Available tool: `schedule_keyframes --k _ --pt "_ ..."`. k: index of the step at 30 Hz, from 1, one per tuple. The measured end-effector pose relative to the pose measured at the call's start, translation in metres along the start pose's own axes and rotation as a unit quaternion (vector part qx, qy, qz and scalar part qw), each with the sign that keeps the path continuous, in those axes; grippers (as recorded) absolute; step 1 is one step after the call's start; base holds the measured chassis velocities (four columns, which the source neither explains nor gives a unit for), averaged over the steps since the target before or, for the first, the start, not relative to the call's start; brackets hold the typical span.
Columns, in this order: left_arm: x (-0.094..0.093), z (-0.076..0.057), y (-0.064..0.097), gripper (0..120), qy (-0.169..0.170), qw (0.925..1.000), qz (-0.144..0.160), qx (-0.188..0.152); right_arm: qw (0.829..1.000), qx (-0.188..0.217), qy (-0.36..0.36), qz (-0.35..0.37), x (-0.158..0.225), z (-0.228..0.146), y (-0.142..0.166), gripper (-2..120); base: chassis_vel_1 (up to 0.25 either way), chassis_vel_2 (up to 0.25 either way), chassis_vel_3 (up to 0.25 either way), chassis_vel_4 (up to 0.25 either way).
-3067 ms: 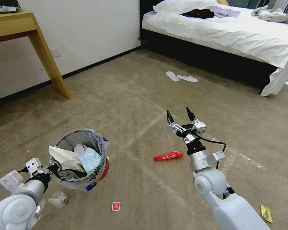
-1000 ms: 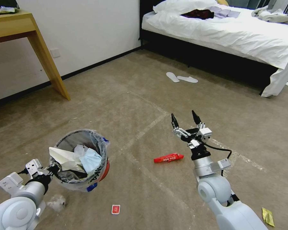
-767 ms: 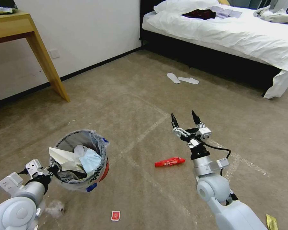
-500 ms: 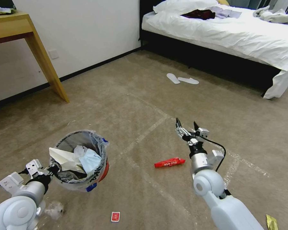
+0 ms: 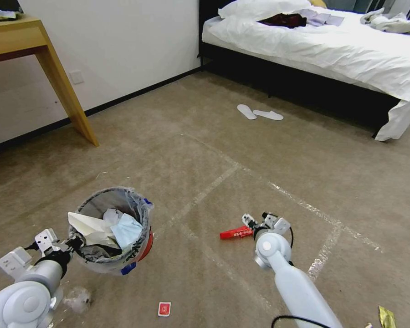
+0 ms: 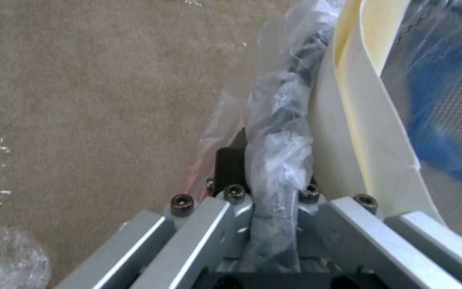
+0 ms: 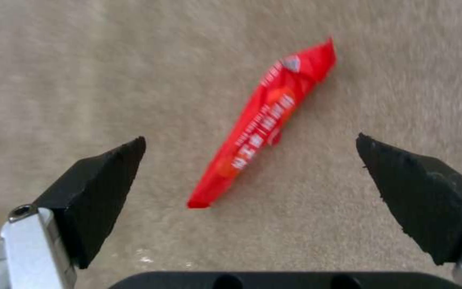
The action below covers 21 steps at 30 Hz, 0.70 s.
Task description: Pick up the trash bin and place the garbage on the floor into it.
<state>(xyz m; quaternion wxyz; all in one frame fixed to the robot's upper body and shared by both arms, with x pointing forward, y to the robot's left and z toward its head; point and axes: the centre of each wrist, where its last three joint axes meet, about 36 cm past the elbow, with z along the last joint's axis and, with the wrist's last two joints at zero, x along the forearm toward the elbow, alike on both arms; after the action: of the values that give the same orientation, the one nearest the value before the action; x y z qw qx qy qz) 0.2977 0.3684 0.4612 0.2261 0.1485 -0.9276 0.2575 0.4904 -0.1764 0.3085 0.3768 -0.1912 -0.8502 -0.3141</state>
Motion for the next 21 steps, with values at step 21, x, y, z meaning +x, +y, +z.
schedule_keyframes --k 21 --pt "0.009 0.001 0.003 1 -0.002 1.0000 -0.007 -0.004 0.999 -0.003 0.034 -0.001 -0.093 0.043 0.026 100 0.000 0.000 0.000 0.000"
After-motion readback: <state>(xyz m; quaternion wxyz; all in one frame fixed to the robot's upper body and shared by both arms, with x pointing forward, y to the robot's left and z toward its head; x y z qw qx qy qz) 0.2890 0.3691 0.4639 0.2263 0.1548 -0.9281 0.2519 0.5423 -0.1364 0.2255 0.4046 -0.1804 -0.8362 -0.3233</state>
